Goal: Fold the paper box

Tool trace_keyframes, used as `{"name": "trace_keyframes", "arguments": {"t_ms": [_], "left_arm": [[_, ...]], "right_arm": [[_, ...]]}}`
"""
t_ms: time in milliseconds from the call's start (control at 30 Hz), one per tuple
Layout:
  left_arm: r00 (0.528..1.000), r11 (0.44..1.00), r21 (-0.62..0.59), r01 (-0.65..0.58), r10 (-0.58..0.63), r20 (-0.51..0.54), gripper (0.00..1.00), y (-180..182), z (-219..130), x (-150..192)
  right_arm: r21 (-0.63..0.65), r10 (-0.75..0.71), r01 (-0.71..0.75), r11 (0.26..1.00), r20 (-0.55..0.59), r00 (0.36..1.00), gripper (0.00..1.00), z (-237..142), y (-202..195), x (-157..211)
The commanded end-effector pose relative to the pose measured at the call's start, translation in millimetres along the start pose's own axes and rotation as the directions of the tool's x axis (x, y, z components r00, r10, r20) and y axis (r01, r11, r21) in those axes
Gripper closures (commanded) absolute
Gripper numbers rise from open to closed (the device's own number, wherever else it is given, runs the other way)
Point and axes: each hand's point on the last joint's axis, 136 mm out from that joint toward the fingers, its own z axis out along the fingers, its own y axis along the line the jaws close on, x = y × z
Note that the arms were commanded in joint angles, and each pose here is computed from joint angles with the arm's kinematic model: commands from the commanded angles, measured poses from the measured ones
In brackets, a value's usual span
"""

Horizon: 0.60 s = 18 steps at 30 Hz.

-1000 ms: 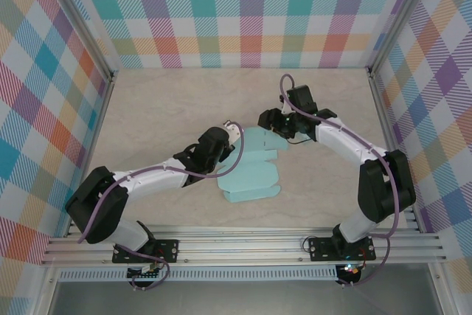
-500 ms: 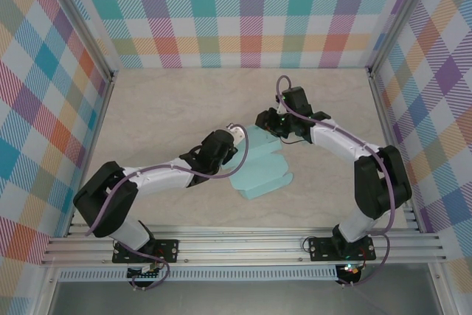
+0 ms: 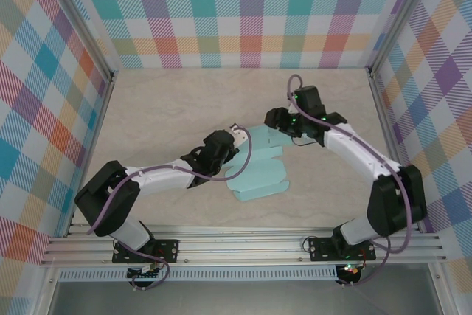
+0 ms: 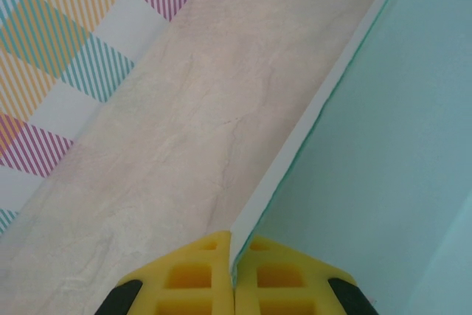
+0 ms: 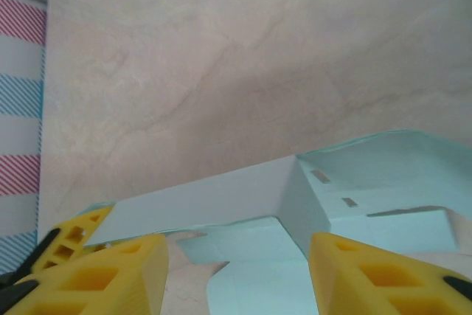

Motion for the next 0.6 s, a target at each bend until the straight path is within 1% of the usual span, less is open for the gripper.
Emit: {"name": "trace_keyframes", "arguments": {"t_ms": [0, 100, 167, 300, 367, 400, 567], "left_arm": [[0.998, 0.997, -0.053, -0.047, 0.049, 0.048, 1.00, 6, -4, -10], [0.997, 0.995, -0.089, -0.049, 0.055, 0.061, 1.00, 11, -4, -14], [0.996, 0.995, -0.096, -0.031, 0.040, 0.086, 1.00, 13, -5, -18], [0.995, 0.996, -0.081, -0.026, 0.034, 0.092, 1.00, 10, -5, -18], [0.995, 0.997, -0.077, -0.030, 0.037, 0.087, 1.00, 9, -4, -16], [0.996, 0.997, -0.077, -0.029, 0.035, 0.088, 1.00, 9, -5, -15], [0.995, 0.998, -0.069, -0.016, 0.023, 0.097, 1.00, 8, -8, -15]], "right_arm": [[0.070, 0.014, -0.016, 0.997, 0.026, 1.000, 0.47, -19, -33, 1], [0.064, 0.005, -0.007, 0.998, 0.038, 0.999, 0.50, -24, -41, 9], [0.033, -0.011, 0.010, 0.999, 0.026, 1.000, 0.54, -23, -43, 20], [0.004, -0.005, 0.005, 1.000, -0.013, 1.000, 0.57, -10, -57, 46], [-0.014, -0.002, 0.001, 1.000, -0.032, 0.999, 0.63, 0, -63, 56], [-0.018, -0.001, 0.000, 1.000, -0.041, 0.999, 0.63, 5, -65, 59], [0.030, -0.007, 0.009, 1.000, -0.046, 0.999, 0.66, 28, -81, 55]]}}
